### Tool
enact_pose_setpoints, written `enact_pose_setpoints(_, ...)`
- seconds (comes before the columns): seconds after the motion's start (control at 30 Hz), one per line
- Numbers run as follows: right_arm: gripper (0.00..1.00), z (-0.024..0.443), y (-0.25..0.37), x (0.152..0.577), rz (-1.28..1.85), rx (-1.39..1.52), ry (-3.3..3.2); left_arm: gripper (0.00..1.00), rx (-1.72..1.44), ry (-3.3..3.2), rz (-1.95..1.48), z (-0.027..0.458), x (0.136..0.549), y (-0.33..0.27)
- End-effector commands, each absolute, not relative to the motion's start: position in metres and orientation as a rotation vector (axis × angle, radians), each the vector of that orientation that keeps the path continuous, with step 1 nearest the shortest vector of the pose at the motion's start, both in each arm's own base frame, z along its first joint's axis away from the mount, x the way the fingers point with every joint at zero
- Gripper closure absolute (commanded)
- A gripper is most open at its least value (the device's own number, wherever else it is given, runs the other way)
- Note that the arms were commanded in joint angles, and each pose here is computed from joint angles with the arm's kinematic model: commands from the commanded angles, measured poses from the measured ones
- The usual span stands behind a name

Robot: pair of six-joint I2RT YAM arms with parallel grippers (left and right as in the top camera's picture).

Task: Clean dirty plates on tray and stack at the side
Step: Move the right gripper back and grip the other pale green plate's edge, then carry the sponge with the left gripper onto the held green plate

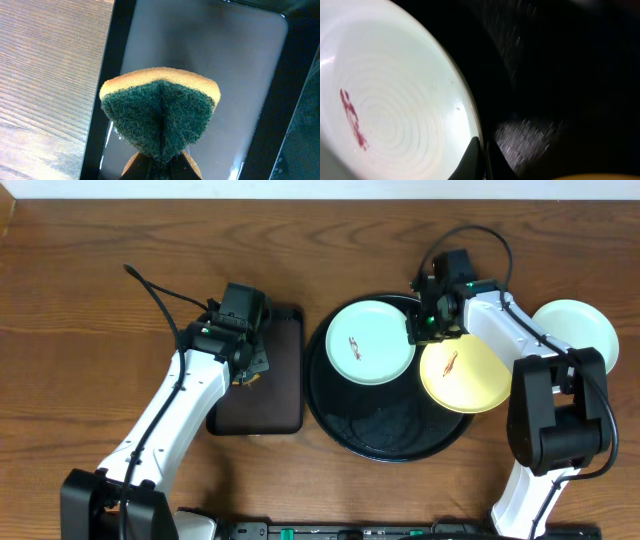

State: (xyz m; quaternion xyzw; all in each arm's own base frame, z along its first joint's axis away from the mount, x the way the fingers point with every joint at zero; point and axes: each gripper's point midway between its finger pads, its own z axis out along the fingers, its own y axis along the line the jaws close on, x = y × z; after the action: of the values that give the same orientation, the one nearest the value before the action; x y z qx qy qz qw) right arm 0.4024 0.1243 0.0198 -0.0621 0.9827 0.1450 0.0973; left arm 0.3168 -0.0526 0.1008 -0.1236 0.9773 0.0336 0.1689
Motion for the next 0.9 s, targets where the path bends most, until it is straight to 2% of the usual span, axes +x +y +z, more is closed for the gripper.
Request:
enact_pose_setpoints(0.0, 0.99, 0.015, 0.136, 0.383, 0.526, -0.102, 2.99, 0.91, -0.366, 2.777, 0.107, 0.099, 0.316, -0.051)
enact_pose_setpoints(0.17, 0.98, 0.011, 0.14, 0.351, 0.476, -0.137, 3.116, 0.92, -0.366, 2.777, 0.107, 0.1, 0.316, -0.051)
enact_pose_setpoints(0.37, 0.94, 0.004, 0.14, 0.331, 0.199, -0.204, 3.185, 0.91, -0.366, 2.777, 0.107, 0.1, 0.316, -0.051)
enact_pose_setpoints(0.53, 0.86, 0.003, 0.14, 0.329, 0.07, -0.252, 3.169, 0.91, -0.366, 2.77, 0.103, 0.1, 0.318, -0.051)
enact_pose_setpoints(0.73, 0.91, 0.003, 0.141, 0.33, 0.071, -0.271, 3.164, 0.92, -0.367, 2.769, 0.102, 0.098, 0.321, -0.052)
enact_pose_setpoints(0.87, 0.89, 0.003, 0.143, 0.333, 0.078, -0.275, 3.15, 0.92, -0.28, 2.78, 0.109, 0.095, 0.324, -0.058)
